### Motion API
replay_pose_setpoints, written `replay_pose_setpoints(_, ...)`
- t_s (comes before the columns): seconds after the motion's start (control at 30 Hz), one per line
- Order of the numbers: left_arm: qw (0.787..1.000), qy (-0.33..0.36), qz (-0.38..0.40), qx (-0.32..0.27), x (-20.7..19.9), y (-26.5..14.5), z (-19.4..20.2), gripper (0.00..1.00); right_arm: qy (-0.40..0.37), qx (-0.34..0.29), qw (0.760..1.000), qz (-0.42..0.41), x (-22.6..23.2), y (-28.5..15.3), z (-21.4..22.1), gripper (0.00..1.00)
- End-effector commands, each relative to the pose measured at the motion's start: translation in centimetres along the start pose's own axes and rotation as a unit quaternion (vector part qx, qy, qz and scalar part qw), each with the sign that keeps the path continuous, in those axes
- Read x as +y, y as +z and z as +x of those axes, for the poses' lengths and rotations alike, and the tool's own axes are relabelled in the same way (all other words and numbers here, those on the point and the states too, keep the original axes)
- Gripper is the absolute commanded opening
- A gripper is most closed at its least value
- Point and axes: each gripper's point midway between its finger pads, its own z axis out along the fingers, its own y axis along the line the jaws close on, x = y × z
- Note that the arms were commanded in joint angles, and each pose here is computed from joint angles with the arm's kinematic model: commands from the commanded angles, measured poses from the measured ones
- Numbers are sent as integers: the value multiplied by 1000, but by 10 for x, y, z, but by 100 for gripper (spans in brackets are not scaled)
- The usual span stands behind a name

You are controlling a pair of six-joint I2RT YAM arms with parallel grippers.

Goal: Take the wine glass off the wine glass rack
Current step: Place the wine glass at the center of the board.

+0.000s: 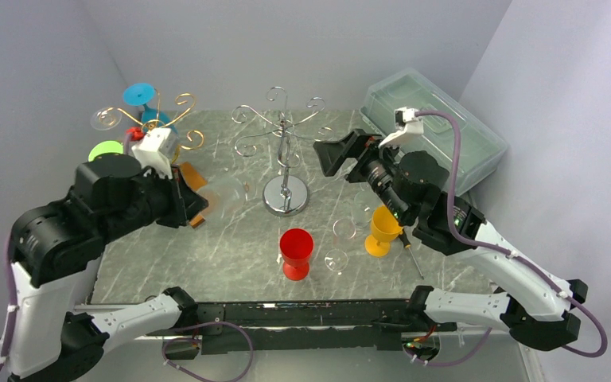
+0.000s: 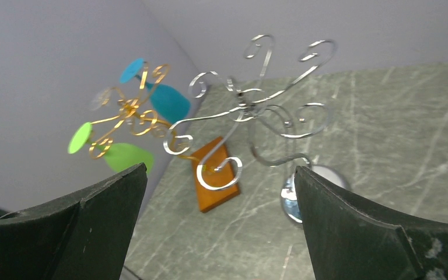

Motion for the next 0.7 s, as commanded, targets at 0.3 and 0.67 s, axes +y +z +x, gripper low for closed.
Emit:
replay_pose_setpoints(0.3,981,-44,-96,164,28,68,81,0,-4,61,998,32,-45,20,16,100)
replay_pose_setpoints(0.67,955,-35,-91,280,28,153,138,0,-7,63,997,51,-60,9,18,100)
